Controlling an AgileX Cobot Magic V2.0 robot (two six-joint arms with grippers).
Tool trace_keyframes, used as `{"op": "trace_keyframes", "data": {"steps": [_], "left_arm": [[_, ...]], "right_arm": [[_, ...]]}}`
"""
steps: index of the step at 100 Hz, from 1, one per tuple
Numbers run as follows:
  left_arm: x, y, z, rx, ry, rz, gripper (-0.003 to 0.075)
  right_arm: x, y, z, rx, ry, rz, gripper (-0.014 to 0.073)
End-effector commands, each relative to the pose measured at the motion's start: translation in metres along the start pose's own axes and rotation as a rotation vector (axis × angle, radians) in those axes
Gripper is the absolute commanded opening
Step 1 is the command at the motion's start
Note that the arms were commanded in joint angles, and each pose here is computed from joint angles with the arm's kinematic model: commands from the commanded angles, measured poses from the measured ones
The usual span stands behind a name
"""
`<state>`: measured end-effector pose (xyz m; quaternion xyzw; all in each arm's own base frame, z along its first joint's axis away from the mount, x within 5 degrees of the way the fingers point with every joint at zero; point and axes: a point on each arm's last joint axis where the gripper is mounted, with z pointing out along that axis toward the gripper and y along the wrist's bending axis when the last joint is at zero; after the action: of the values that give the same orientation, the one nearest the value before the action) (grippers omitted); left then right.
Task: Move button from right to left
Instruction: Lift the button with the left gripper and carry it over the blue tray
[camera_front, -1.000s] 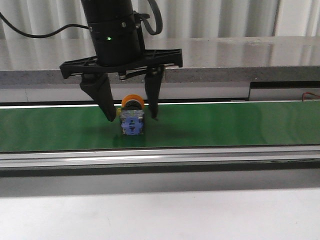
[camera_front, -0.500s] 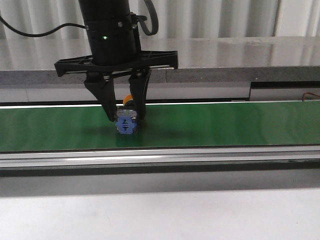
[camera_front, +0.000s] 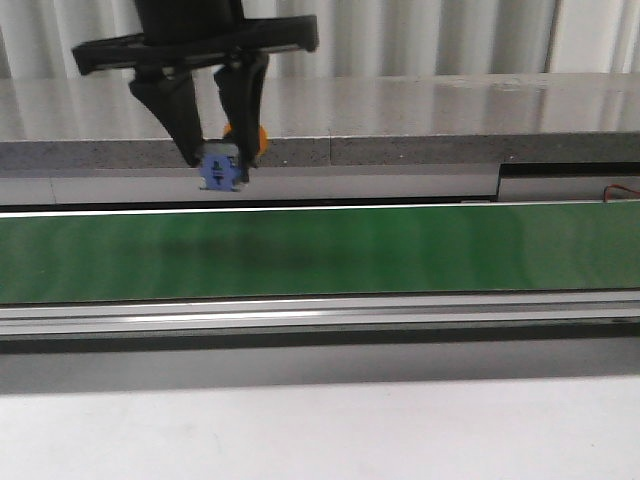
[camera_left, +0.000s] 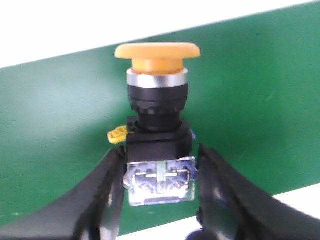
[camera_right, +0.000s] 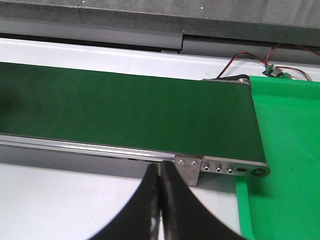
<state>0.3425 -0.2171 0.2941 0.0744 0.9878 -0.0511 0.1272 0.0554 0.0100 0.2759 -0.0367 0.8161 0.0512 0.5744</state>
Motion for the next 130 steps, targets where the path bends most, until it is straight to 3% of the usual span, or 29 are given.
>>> {"op": "trace_keyframes", "data": {"steps": [1, 54, 90, 130], "left_arm": [[-0.003, 0.020, -0.049, 0.022, -0.107, 0.013, 0.0092], [-0.014, 0.134, -0.094, -0.098, -0.205, -0.027, 0.0092], [-0.008, 0.220, -0.103, -0.179, -0.206, -0.158, 0.0092], [0.010, 0.293, -0.106, -0.256, -0.176, -0.270, 0.0092]], "right_arm": [[-0.014, 0.000, -0.002, 0.007, -0.094, -0.008, -0.0067], [-0.014, 0.000, -0.002, 0.007, -0.094, -0.008, -0.0067], [-0.014, 0.000, -0.002, 0.007, -0.094, -0.008, -0.0067], [-0.014, 0.000, -0.002, 0.007, -0.094, -0.008, -0.0067]]}}
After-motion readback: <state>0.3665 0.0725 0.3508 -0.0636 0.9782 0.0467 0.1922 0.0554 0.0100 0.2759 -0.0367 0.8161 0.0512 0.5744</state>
